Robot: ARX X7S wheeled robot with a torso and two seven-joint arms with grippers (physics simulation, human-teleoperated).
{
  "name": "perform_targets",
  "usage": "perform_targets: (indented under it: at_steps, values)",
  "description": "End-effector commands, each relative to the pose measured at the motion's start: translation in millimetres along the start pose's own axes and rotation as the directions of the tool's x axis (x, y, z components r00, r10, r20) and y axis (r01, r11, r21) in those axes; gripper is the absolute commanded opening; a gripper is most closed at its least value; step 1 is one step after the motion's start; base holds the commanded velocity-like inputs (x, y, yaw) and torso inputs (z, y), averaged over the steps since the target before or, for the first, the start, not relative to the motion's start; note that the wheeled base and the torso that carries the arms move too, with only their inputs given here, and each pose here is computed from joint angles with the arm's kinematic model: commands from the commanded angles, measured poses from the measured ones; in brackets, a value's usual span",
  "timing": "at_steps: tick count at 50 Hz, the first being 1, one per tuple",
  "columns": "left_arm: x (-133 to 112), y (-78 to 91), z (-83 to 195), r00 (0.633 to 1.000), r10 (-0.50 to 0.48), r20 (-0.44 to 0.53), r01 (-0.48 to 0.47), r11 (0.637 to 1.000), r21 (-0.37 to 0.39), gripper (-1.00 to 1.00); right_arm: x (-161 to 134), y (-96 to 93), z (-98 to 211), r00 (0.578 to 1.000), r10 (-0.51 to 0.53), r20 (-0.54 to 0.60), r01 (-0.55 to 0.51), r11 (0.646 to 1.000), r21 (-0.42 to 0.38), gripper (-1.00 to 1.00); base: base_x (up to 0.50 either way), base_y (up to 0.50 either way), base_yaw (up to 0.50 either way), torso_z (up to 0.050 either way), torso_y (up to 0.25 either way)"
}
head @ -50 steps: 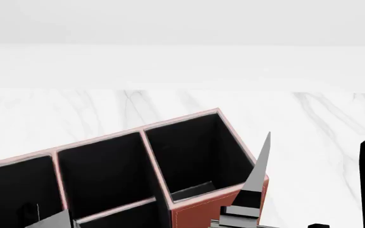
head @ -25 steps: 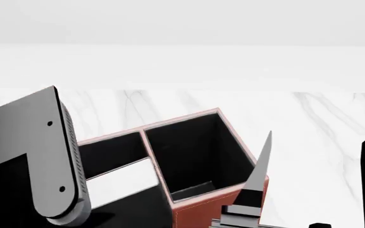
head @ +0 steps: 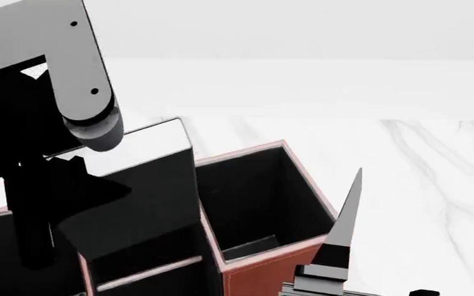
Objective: Pick up the book and place it in the front compartment of the caddy.
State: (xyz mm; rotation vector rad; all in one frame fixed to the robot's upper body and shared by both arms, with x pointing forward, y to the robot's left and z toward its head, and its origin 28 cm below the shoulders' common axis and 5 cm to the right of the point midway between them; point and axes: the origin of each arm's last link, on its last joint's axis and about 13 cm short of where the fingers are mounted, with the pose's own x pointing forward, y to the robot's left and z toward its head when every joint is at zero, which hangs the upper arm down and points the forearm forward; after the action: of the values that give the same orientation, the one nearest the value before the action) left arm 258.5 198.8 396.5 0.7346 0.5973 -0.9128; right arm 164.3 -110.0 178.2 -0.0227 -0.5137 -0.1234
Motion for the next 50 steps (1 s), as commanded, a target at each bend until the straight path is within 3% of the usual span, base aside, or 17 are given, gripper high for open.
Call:
perform_targets:
  at_steps: [1,21,50]
  values:
    - [-2,18.3,10,0.997,0.073,-0.03,-0.073,0.997,0.007,-1.0,1,-1.5,0,1.0,-0.007,0.001,0.007,1.0,0.002,1.0,0.0,0.0,0.0,0.0,0.01]
    - [30,27.1,-4,0.993,0.1,-0.065,-0.099,0.995,0.02,-1.0,1,-3.4,0,1.0,-0.015,0.001,0.015,1.0,0.008,1.0,0.0,0.0,0.0,0.001,0.001]
    - [66,35.0,-26,0.993,0.113,-0.036,-0.113,0.994,0.014,-1.0,2,-3.2,0,1.0,-0.014,0.003,0.014,1.0,0.01,1.0,0.0,0.0,0.0,0.0,0.001]
